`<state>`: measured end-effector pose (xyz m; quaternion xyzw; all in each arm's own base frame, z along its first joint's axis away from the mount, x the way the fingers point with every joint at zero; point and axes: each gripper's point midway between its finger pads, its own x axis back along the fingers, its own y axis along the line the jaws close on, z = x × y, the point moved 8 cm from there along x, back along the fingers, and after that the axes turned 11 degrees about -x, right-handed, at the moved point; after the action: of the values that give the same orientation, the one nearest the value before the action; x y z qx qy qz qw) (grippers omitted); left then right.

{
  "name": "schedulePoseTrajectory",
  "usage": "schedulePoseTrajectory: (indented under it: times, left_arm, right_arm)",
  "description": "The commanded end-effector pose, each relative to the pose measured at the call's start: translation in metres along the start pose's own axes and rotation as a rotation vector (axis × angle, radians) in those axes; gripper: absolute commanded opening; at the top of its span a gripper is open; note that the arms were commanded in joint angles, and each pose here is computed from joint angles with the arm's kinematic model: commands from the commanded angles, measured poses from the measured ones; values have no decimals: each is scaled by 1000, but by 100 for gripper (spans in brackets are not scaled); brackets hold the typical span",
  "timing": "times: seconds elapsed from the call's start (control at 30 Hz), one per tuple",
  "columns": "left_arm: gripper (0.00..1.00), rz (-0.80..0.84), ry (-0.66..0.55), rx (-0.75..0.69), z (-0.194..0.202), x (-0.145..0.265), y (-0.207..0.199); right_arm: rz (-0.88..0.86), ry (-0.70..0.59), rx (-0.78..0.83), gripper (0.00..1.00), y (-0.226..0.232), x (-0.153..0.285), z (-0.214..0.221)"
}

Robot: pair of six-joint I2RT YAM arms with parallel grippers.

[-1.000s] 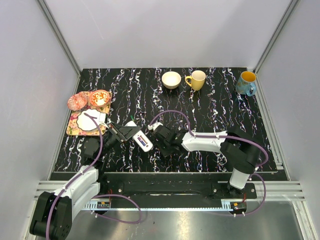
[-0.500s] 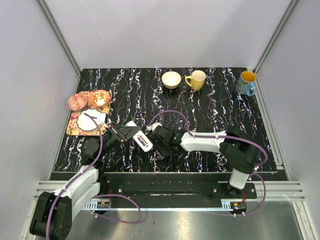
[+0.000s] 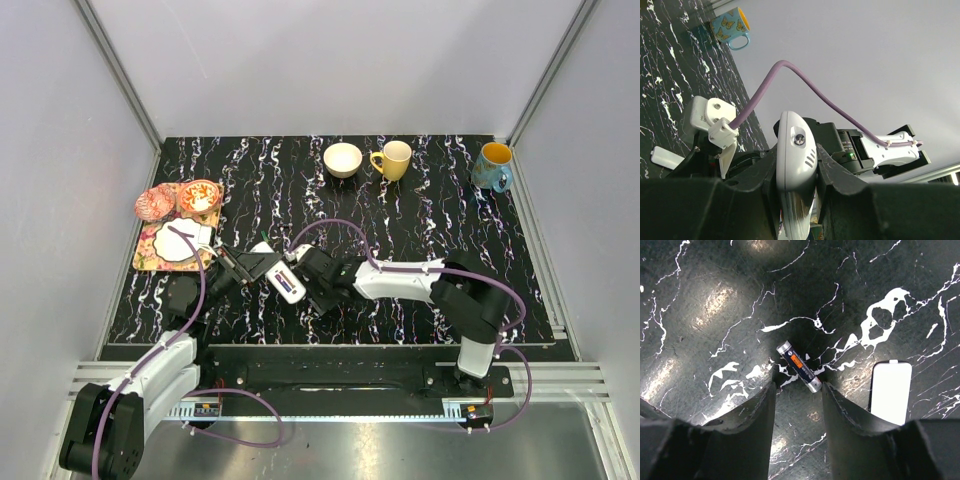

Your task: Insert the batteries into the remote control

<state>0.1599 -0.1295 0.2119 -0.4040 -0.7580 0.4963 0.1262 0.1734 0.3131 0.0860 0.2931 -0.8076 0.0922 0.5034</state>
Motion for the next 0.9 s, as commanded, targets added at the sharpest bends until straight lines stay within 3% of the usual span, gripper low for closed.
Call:
schedulePoseTrajectory:
  times: [0.0,0.13,0.37,0.7,0.73,0.83,0.87]
  left_arm:
    - [0,72,-17,-44,-4,1,-12]
    - [0,71,-15,-43,-4,1,-12]
    - [0,81,-13,-40,-4,1,-14]
    - [0,105,-14,-49,-7,0,-20]
    - [0,95,-15,-42,-7,-1,-19]
    - [0,72,-40,-28,-8,-1,-15]
    - [0,57,-62,-17,-9,-1,-11]
  right_arm:
    - [-34,-3,20,49,9,-8,-5]
    - [15,-25,14,59,7,-10,-11]
    - [92,-70,-29,62,-2,-7,-19]
    - [12,-354,-329,73,-45,71,-92]
    - [27,-371,-353,72,-55,73,-99]
    - [76,-443,-423,56,-73,75,-117]
    - [84,-461,-450,37,-77,74,-121]
